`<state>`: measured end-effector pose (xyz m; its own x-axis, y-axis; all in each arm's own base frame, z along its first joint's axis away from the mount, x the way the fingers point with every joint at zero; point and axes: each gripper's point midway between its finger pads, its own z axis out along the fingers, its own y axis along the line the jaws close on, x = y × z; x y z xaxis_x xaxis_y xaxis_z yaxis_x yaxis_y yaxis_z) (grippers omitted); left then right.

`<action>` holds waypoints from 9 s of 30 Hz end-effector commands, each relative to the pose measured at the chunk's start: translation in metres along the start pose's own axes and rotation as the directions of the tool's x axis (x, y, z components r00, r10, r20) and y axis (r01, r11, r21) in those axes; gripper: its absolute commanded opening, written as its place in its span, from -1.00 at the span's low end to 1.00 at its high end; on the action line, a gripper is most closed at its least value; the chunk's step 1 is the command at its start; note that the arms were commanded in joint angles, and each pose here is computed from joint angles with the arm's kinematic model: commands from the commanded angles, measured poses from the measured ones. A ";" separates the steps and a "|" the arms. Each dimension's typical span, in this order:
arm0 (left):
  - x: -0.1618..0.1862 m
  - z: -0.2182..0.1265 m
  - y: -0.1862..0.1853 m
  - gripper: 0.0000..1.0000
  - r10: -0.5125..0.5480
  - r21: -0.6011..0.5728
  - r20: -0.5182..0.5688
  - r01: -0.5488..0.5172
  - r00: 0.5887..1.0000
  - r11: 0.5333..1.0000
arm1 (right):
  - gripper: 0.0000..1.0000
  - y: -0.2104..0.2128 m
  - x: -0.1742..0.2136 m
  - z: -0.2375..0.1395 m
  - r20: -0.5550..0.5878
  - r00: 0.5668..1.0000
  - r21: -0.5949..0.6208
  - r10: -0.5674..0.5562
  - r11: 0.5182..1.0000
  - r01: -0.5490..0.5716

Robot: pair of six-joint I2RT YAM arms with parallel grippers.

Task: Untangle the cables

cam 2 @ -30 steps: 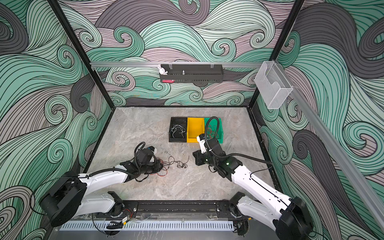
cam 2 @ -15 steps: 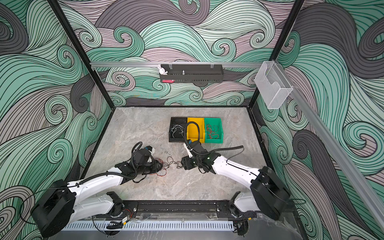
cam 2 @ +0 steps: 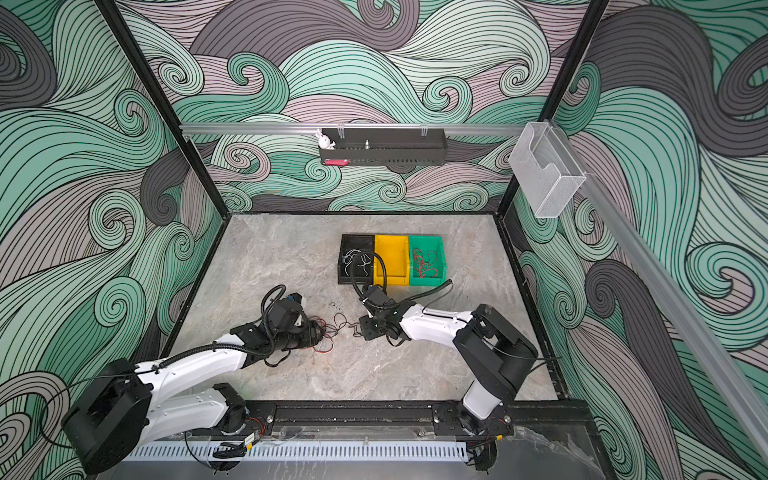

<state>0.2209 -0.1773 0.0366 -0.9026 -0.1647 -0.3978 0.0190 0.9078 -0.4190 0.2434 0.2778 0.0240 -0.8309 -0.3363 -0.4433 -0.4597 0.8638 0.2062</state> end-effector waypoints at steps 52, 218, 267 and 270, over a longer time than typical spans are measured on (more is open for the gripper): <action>0.010 0.012 0.032 -0.43 -0.018 -0.133 -0.040 0.012 0.999 0.991 | -0.86 -0.069 -0.090 -0.289 0.596 0.802 0.044 0.040 0.996 -0.082; -0.008 0.031 -0.144 -1.00 0.220 0.371 0.024 -0.213 0.975 0.904 | -0.15 -0.024 0.008 -0.045 0.141 0.950 -0.153 0.279 0.954 -0.258; -0.005 -0.006 -0.076 -1.00 0.140 0.195 0.134 -0.164 0.981 0.967 | -0.81 -0.011 0.019 -0.041 0.152 0.969 -0.052 0.194 0.981 -0.188; -0.003 -0.003 -0.073 -1.00 0.139 0.186 0.124 -0.160 0.983 0.969 | -0.64 -0.012 0.019 -0.043 0.153 0.972 -0.045 0.181 0.983 -0.176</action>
<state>0.2212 -0.2484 0.0767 -0.8277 -0.0809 -0.5553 0.2691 0.8111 -0.5193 0.2197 0.2590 0.0562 -0.8473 -0.0784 -0.5253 -0.3233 0.8609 0.3928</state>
